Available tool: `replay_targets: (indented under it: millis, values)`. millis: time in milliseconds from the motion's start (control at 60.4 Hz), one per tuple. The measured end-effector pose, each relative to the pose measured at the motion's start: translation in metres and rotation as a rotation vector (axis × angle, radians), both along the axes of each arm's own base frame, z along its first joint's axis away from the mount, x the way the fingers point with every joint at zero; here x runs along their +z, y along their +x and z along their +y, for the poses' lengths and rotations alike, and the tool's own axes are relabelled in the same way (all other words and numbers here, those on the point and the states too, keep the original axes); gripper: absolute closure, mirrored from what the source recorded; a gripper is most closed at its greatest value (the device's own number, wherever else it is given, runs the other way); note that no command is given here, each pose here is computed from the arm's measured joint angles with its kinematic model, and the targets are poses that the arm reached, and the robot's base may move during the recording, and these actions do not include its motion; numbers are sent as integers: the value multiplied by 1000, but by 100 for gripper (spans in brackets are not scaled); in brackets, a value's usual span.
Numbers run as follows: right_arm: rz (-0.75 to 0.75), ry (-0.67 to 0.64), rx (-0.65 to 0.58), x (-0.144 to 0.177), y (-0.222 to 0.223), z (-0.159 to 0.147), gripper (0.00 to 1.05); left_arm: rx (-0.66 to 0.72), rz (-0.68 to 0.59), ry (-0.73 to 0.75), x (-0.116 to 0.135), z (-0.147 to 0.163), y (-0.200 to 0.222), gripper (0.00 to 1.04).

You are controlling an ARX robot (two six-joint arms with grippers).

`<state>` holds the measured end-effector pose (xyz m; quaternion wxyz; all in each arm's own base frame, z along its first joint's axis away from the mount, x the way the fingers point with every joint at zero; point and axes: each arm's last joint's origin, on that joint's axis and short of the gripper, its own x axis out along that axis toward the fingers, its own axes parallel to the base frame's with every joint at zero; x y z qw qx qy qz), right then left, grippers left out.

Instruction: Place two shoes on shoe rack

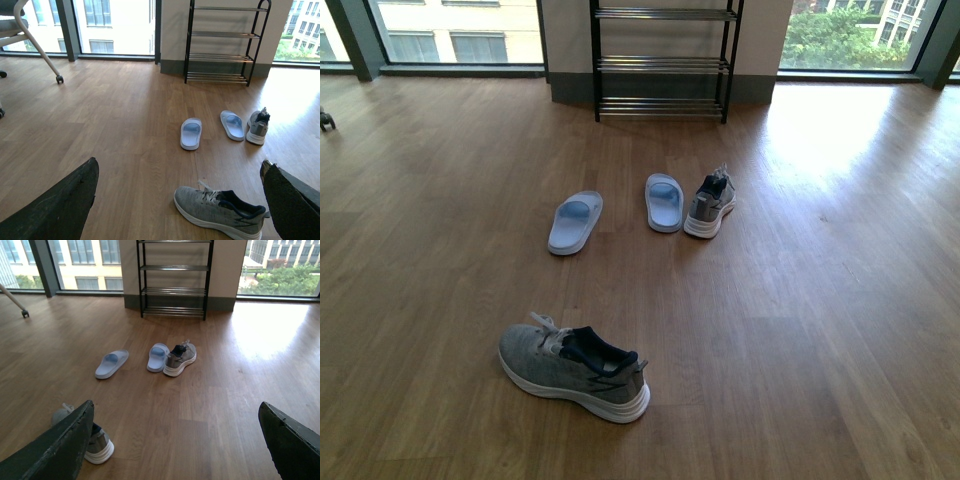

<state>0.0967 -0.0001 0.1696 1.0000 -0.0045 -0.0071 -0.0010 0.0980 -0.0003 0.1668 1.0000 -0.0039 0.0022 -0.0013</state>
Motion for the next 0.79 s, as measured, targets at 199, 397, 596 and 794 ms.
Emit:
replay_targets:
  millis: [199,397,596,794]
  values:
    - [0,0,0,0,0,0,9,0,0,0,0,0,0,9]
    - [0,0,0,0,0,0,9,0,0,0,0,0,0,9]
    - [0,0,0,0,0,0,9,0,0,0,0,0,0,9]
    - [0,0,0,0,0,0,9,0,0,0,0,0,0,9]
